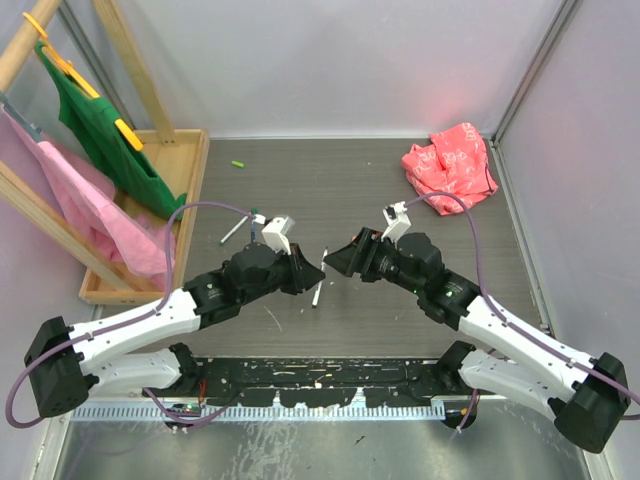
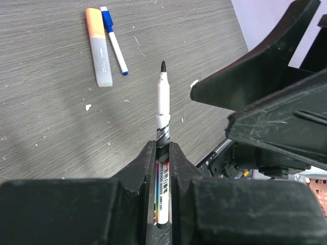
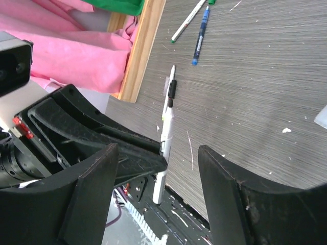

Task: Insert the pens into the pen caps
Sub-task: Pick up the pen from the center of the board.

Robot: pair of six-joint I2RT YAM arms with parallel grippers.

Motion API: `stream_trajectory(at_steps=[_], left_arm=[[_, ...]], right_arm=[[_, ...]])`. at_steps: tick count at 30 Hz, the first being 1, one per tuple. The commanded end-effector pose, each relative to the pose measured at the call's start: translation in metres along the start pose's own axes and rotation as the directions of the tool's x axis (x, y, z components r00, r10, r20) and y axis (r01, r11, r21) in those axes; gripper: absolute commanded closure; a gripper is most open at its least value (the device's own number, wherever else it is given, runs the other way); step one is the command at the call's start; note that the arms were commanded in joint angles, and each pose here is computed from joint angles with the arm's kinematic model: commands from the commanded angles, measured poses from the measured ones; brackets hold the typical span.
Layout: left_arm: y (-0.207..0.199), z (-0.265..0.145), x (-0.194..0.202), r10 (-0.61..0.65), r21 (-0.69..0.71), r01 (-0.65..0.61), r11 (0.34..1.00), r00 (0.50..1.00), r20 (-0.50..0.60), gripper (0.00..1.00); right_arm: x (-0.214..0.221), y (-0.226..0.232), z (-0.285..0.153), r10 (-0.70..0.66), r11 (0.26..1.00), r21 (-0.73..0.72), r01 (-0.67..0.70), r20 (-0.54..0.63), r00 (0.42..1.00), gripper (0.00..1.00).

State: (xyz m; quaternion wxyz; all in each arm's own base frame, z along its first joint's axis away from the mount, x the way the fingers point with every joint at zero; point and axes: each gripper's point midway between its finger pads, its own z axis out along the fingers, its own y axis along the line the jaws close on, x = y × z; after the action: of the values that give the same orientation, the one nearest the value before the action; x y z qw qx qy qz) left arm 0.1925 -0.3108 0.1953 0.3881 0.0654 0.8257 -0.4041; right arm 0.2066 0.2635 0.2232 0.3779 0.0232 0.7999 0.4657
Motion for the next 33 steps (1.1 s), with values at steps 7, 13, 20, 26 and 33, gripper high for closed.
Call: stream_trajectory(at_steps=[7,13,20,26,33], left_arm=[[-0.043,-0.011,-0.031,0.005,0.154,-0.021,0.988,0.995,0.101,1.00],[-0.045,-0.014,-0.032,-0.002,0.170,-0.017,0.985,0.994,0.109,1.00],[-0.049,-0.012,-0.033,-0.009,0.187,-0.012,0.982,0.994,0.111,1.00],[-0.045,-0.010,-0.035,-0.010,0.166,-0.011,0.986,0.993,0.120,1.00],[-0.038,-0.010,-0.035,-0.016,0.138,-0.003,0.990,0.991,0.135,0.86]], right_arm=[[-0.013,0.019,0.011,0.074,0.995,-0.068,-0.071,0.044,0.996,0.42],[-0.010,0.023,0.014,0.082,0.993,-0.088,-0.079,0.023,0.996,0.53],[-0.007,0.023,0.016,0.082,0.992,-0.092,-0.082,0.005,0.997,0.65],[-0.005,0.028,0.017,0.082,0.990,-0.116,-0.083,-0.013,0.997,0.71],[-0.009,0.028,0.013,0.080,0.989,-0.125,-0.078,0.014,0.997,0.94]])
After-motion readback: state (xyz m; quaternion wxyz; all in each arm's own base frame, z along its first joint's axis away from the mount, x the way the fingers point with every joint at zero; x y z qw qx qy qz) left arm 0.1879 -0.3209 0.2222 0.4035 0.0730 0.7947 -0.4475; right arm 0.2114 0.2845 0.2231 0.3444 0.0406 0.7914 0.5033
